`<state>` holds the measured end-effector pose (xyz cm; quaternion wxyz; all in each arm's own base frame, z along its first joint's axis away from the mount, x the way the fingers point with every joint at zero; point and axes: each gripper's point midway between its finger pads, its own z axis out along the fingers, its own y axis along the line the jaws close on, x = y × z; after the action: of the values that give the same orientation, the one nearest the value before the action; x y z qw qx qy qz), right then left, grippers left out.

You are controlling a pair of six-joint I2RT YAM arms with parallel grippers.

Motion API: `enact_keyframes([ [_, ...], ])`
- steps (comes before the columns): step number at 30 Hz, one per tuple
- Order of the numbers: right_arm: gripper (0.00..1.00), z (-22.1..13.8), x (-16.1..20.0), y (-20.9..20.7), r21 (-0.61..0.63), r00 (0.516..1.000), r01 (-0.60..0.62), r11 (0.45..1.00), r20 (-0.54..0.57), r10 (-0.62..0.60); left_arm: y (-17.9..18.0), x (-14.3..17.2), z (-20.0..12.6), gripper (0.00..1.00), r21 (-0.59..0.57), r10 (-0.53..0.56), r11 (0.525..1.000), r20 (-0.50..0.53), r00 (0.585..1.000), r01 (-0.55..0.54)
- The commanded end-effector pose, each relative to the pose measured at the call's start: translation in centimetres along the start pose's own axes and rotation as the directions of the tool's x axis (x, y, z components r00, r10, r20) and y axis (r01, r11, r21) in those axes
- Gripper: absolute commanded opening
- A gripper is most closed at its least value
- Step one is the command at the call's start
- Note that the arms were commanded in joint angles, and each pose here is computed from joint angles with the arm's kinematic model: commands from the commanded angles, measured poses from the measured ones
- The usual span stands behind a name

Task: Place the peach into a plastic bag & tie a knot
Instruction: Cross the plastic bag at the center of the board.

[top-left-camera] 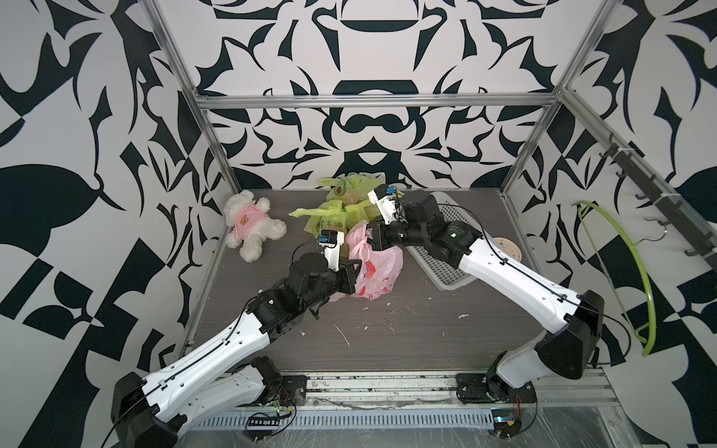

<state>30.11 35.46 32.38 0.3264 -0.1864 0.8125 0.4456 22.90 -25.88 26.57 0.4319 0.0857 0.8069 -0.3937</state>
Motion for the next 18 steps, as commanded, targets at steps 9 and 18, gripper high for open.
enact_keyframes([
  [9, 0.00, -3.6, -7.0, 3.4, -0.343, 0.981, 0.041, 0.939, 0.192, 0.027, -1.1, 0.0, -3.3, 0.58, 0.053, 0.037, 0.998, 0.006, 0.999, -0.037],
  [18, 0.00, -4.0, -7.0, 4.3, -0.415, 0.993, 0.082, 0.906, 0.113, -0.038, 0.4, -3.6, -11.7, 0.71, -0.081, 0.108, 0.992, 0.152, 0.982, -0.096],
])
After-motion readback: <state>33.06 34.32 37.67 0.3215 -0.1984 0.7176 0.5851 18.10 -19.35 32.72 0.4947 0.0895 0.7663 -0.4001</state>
